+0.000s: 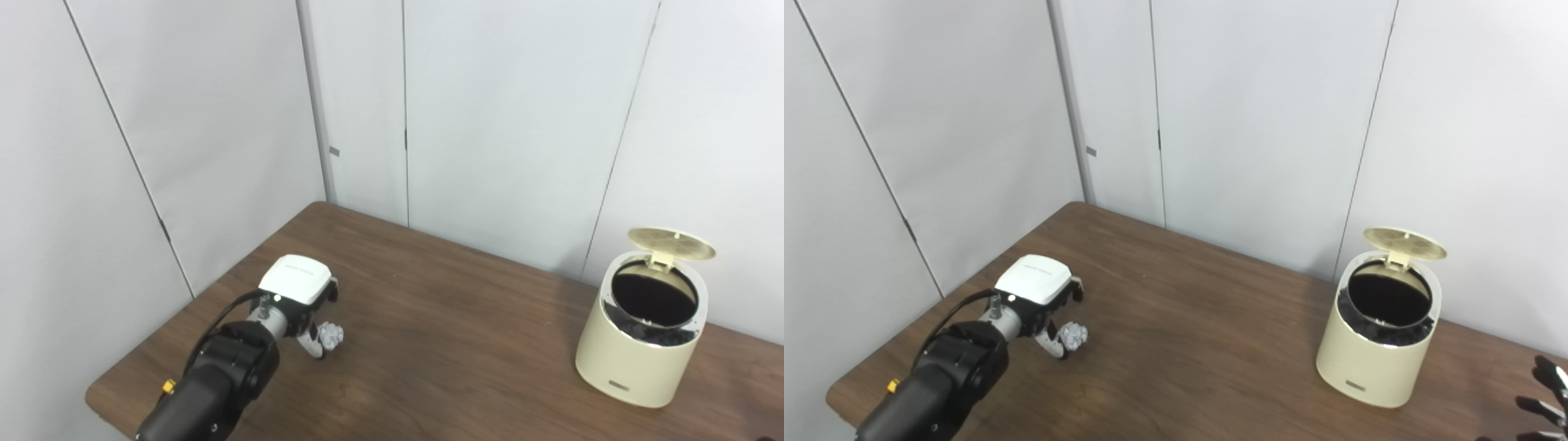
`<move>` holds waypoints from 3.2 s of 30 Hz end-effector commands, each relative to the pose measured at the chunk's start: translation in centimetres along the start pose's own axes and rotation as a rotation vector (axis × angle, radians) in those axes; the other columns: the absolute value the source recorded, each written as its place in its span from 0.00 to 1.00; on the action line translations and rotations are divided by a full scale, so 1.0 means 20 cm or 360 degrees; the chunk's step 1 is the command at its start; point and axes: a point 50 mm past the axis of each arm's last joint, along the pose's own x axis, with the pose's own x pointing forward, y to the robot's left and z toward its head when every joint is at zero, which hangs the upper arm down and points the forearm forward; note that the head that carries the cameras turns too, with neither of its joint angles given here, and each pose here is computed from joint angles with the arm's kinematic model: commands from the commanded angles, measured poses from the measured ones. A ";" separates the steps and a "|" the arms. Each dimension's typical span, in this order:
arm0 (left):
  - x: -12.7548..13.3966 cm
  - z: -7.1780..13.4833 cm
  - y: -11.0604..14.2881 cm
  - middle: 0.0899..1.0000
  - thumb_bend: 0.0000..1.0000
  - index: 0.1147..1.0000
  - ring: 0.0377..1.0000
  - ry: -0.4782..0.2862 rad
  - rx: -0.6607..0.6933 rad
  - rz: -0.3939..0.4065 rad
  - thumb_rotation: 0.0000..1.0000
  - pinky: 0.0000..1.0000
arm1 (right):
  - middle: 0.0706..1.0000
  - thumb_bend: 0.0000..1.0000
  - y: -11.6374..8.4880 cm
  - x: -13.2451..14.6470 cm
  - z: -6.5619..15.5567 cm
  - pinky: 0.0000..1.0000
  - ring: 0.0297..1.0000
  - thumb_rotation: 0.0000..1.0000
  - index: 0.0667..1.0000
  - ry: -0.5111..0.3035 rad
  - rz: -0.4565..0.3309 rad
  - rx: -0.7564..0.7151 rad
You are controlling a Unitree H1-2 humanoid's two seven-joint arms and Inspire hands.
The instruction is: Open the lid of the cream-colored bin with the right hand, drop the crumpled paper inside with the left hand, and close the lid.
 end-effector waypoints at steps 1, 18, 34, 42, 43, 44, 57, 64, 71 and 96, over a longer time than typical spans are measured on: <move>0.02 -0.03 0.04 0.61 0.86 0.67 0.59 0.0025 0.0030 0.0076 0.18 0.50 | 0.92 0.90 -0.08 0.03 0.09 0.60 0.80 0.56 0.93 -0.0137 -0.0060 -0.0030; 0.05 -0.05 -0.12 0.61 0.86 0.66 0.63 0.0063 0.0005 -0.0048 0.18 0.55 | 0.91 0.92 -0.10 0.02 0.09 0.56 0.79 0.57 0.91 -0.0125 -0.0070 -0.0028; 0.08 -0.05 -0.27 0.38 0.52 0.46 0.45 -0.0061 -0.0155 -0.0110 0.00 0.41 | 0.89 0.92 -0.10 0.01 0.10 0.46 0.76 0.61 0.91 -0.0127 -0.0082 -0.0032; 0.08 -0.02 -0.30 0.43 0.53 0.42 0.40 -0.0133 -0.0207 -0.0127 0.00 0.40 | 0.89 0.93 -0.11 0.01 0.11 0.42 0.74 0.64 0.90 -0.0126 -0.0088 -0.0035; 0.08 -0.01 -0.31 0.43 0.53 0.42 0.40 -0.0142 -0.0208 -0.0132 0.00 0.40 | 0.89 0.93 -0.11 0.01 0.11 0.41 0.74 0.64 0.90 -0.0130 -0.0090 -0.0034; 0.09 -0.01 -0.31 0.39 0.52 0.44 0.40 -0.0151 -0.0205 -0.0140 0.00 0.40 | 0.89 0.92 -0.11 0.01 0.11 0.41 0.73 0.64 0.90 -0.0133 -0.0090 -0.0029; 0.08 0.04 -0.33 0.43 0.53 0.42 0.37 -0.0211 -0.0181 -0.0152 0.00 0.36 | 0.87 0.95 -0.11 0.01 0.12 0.36 0.72 0.65 0.87 -0.0120 -0.0098 -0.0021; 0.08 0.04 -0.29 0.42 0.53 0.42 0.34 -0.0209 -0.0130 -0.0093 0.00 0.30 | 0.87 0.91 -0.11 0.01 0.12 0.33 0.72 0.65 0.87 -0.0118 -0.0102 -0.0023; 0.07 0.03 -0.19 0.42 0.53 0.42 0.30 -0.0183 -0.0010 0.0065 0.00 0.28 | 0.87 0.90 -0.11 0.01 0.11 0.33 0.72 0.65 0.87 -0.0096 -0.0109 -0.0027; -0.05 0.11 0.14 0.42 0.53 0.42 0.29 -0.0258 -0.0084 0.0712 0.00 0.29 | 0.87 0.88 -0.08 0.02 0.10 0.37 0.75 0.64 0.87 -0.0089 -0.0117 -0.0037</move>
